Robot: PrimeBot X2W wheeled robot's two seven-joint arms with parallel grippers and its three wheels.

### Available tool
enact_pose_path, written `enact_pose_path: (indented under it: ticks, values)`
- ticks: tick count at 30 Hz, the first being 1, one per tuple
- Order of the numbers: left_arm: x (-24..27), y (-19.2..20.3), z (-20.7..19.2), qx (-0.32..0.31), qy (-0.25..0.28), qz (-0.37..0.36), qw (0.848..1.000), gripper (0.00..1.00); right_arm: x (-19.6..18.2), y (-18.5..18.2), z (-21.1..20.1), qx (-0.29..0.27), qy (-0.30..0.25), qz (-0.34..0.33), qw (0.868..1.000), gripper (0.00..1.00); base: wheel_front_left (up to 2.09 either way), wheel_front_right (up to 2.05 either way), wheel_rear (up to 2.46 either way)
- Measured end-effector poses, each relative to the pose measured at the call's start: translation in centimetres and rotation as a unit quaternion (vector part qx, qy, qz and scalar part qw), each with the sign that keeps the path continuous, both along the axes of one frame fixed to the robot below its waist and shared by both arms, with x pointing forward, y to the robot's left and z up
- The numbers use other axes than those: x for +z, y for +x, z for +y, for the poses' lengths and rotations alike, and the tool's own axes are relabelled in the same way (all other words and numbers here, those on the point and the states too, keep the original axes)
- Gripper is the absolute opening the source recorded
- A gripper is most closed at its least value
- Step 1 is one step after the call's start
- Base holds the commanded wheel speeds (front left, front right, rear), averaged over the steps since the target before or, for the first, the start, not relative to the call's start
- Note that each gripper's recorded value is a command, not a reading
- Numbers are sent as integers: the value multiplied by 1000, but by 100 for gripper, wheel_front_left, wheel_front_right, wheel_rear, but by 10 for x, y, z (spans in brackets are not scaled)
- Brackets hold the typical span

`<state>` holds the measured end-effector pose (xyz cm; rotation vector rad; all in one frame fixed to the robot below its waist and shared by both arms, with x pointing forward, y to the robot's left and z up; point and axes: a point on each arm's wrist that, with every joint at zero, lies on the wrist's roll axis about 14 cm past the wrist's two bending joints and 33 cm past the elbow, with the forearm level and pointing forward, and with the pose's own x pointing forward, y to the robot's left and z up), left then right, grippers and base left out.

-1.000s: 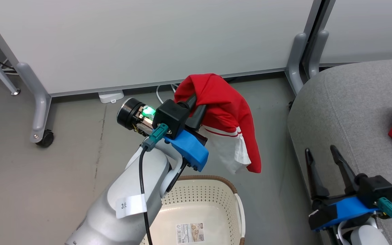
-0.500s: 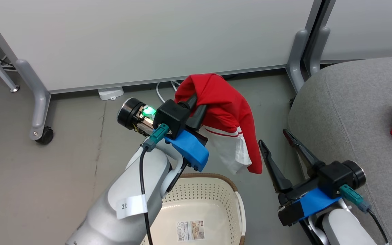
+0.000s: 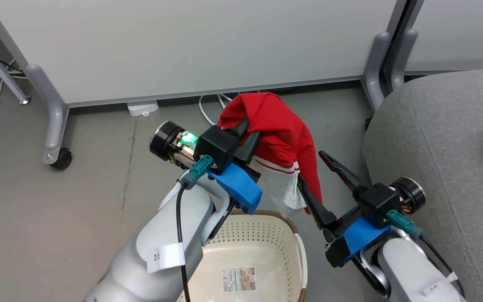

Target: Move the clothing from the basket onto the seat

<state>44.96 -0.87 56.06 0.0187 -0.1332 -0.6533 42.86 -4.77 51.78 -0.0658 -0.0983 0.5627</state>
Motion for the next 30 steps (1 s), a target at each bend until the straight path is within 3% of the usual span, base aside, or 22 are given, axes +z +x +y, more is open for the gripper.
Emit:
enact_pose_path:
  ticks: [15, 16, 17, 18, 30]
  values:
    - [-5, -1, -9, -15, -3, 8, 1000, 0, -1, 36, 20, 15, -30, 0, 999, 100, 0, 0, 0]
    - [-6, -1, -10, -17, -2, 9, 1000, 0, -3, 37, 21, 15, -31, 3, 999, 40, 0, 0, 0]
    - [-7, -1, -10, -16, -2, 9, 1000, 0, -5, 38, 21, 14, -31, 7, 999, 12, 0, 0, 0]
    - [-7, -1, -10, -16, -2, 10, 1000, 0, -6, 38, 22, 14, -31, 9, 999, 0, 0, 0, 0]
    - [-6, 0, -12, -17, -2, 9, 1000, 0, -3, 40, 23, 14, -27, 7, 1000, 0, 0, 0, 0]
